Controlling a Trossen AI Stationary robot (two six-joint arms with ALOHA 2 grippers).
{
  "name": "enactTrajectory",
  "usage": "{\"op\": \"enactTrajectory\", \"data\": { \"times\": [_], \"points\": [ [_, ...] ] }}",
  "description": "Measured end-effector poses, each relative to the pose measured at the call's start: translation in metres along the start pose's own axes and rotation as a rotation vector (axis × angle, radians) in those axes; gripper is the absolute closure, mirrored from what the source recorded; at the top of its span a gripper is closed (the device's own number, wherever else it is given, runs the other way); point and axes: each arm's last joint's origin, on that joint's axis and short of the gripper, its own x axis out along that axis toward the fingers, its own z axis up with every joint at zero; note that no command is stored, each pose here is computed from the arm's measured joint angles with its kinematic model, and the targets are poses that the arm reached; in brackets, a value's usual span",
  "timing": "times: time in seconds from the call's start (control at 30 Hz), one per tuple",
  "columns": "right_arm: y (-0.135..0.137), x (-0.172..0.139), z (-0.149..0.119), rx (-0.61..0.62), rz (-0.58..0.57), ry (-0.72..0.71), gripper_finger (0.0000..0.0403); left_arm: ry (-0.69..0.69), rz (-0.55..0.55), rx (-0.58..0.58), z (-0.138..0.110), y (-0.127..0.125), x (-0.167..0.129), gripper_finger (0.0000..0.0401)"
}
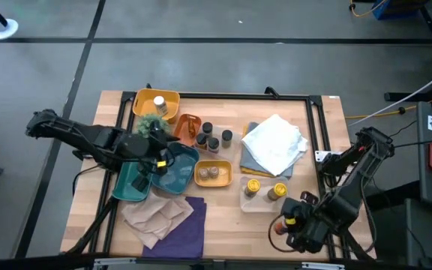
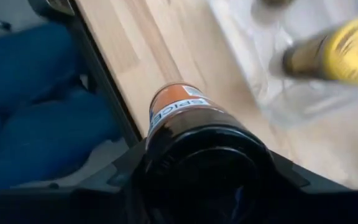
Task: Sort spices by type
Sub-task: Put the black seasoning bottle into the top transparent bin
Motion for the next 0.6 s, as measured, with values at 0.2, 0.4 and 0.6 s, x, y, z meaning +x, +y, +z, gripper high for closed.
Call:
{"op": "enactTrajectory", "data": {
  "times": [0.2, 0.4, 0.6],
  "points": [
    [-0.004, -0.025, 0.038, -0.115, -0.007, -0.133, 0.0197, -0.046, -0.021, 0.026, 0.002, 0.009, -0.016, 0.018],
    [-0.026, -0.028, 0.095, -0.255, -0.075, -0.228, 0.0191, -0.133, -0.064, 0.054, 0.004, 0.024, -0.043, 0.018],
    [-0.062, -0.029, 0.153, -0.364, -0.1, -0.26, 0.0198, -0.152, -0.067, 0.025, -0.012, 0.043, -0.069, 0.018]
  ]
}}
